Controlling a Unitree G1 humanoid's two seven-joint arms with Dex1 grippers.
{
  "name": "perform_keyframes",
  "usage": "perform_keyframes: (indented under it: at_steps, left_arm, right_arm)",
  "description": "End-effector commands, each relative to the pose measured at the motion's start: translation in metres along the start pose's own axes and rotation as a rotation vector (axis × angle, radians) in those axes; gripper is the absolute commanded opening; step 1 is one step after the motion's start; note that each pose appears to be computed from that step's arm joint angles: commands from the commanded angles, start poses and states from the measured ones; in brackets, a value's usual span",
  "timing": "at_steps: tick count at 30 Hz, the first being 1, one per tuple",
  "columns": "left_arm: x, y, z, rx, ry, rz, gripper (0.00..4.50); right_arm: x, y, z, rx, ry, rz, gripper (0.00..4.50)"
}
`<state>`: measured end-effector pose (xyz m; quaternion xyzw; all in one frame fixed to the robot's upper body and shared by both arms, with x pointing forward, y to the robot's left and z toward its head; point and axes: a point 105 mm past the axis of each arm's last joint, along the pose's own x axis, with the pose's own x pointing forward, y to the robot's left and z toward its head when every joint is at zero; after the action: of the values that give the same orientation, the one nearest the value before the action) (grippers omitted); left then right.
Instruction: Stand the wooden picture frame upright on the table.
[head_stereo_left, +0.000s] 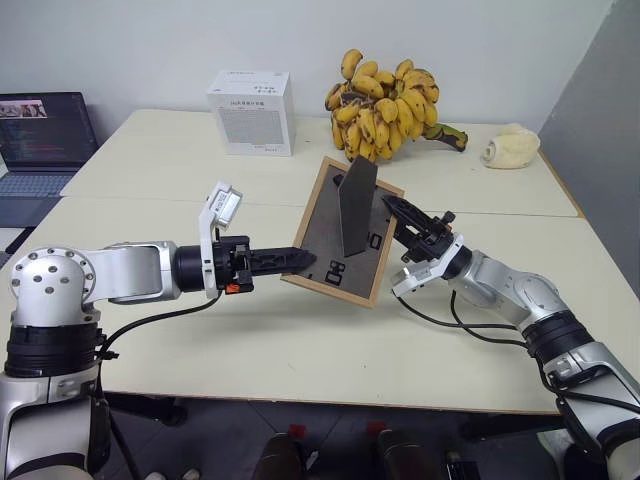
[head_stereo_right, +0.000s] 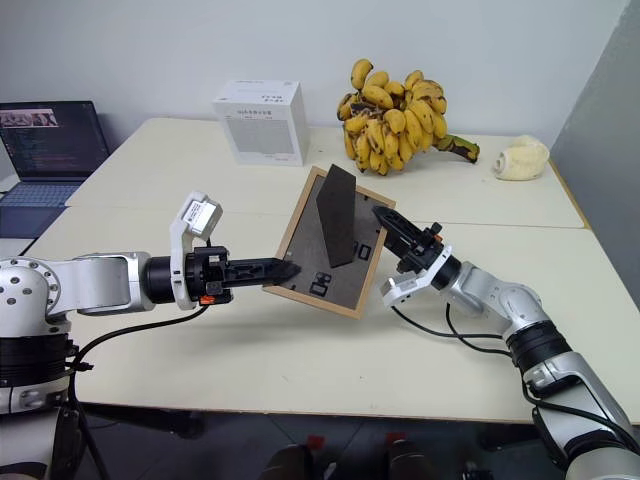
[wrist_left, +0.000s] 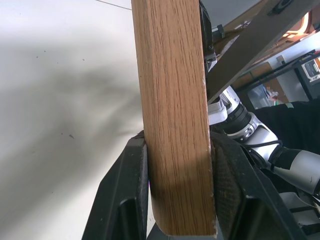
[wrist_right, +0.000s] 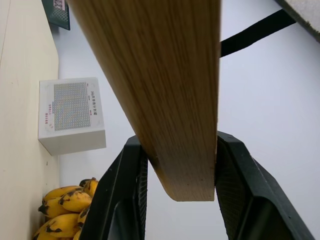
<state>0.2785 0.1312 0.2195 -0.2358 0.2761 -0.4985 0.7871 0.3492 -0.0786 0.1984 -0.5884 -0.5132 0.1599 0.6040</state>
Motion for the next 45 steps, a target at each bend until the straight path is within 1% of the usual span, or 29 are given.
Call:
perform_keyframes:
  at_steps: [1,3,4,8,12,15,18,20,21,25,26,28,30,32,34,37,39,42,45]
  left_arm:
    - [-0.001,-0.005,0.003,0.044,0.005,0.017,1.66]
    - [-0.001,-0.006,0.004,0.049,0.000,0.016,2.01]
    - [-0.001,-0.006,0.004,0.052,-0.001,0.017,2.30]
    - [-0.002,-0.005,0.008,0.091,-0.018,0.046,3.08]
    - [-0.011,-0.003,0.018,0.174,-0.087,0.085,3.08]
    - [-0.023,-0.003,0.026,0.358,-0.173,0.154,3.08]
    - [-0.038,-0.001,0.014,0.553,-0.189,0.227,3.08]
    - [-0.049,0.000,0.003,0.602,-0.205,0.269,3.08]
    - [-0.054,0.002,-0.002,0.600,-0.215,0.288,3.08]
    - [-0.071,0.007,-0.026,0.588,-0.240,0.385,3.08]
    - [-0.074,0.010,-0.035,0.572,-0.241,0.421,3.08]
    - [-0.079,0.014,-0.052,0.566,-0.228,0.489,3.08]
    - [-0.083,0.015,-0.063,0.562,-0.223,0.531,3.08]
    - [-0.085,0.015,-0.067,0.551,-0.240,0.556,3.08]
    - [-0.086,0.014,-0.068,0.552,-0.254,0.568,3.08]
    - [-0.089,0.012,-0.069,0.550,-0.261,0.583,3.08]
    - [-0.093,0.011,-0.071,0.551,-0.252,0.597,3.08]
    - [-0.097,0.009,-0.072,0.554,-0.242,0.608,3.08]
    - [-0.101,0.007,-0.070,0.567,-0.237,0.620,3.08]
  right_arm:
    - [0.007,-0.013,0.002,-0.010,-0.019,-0.043,1.46]
    - [0.008,-0.014,0.001,-0.012,-0.017,-0.044,1.46]
    - [0.008,-0.014,0.000,-0.013,-0.015,-0.045,1.46]
    - [0.008,-0.014,-0.001,-0.010,-0.009,-0.043,1.46]
    - [0.008,-0.014,-0.001,0.000,-0.007,-0.041,1.46]
    - [0.009,-0.013,-0.002,0.027,-0.001,-0.031,1.46]
    - [0.011,-0.009,-0.007,0.104,0.026,-0.006,1.46]
    - [0.015,-0.008,-0.010,0.184,0.044,0.009,1.46]
    - [0.016,-0.006,-0.011,0.226,0.054,0.021,1.46]
    - [0.025,0.000,-0.014,0.435,0.087,0.060,1.46]
    - [0.028,0.003,-0.013,0.527,0.094,0.078,1.46]
    - [0.037,0.018,-0.005,0.793,0.113,0.165,1.46]
    - [0.042,0.027,0.009,1.035,0.081,0.247,1.46]
    - [0.045,0.033,0.027,1.275,0.033,0.331,1.46]
    - [0.044,0.036,0.043,1.454,-0.022,0.414,1.46]
    - [0.039,0.039,0.062,1.632,-0.086,0.520,1.46]
    - [0.034,0.044,0.073,1.748,-0.104,0.582,1.46]
    - [0.028,0.052,0.079,1.875,-0.087,0.609,1.46]
    - [0.026,0.061,0.080,1.952,-0.053,0.604,1.46]
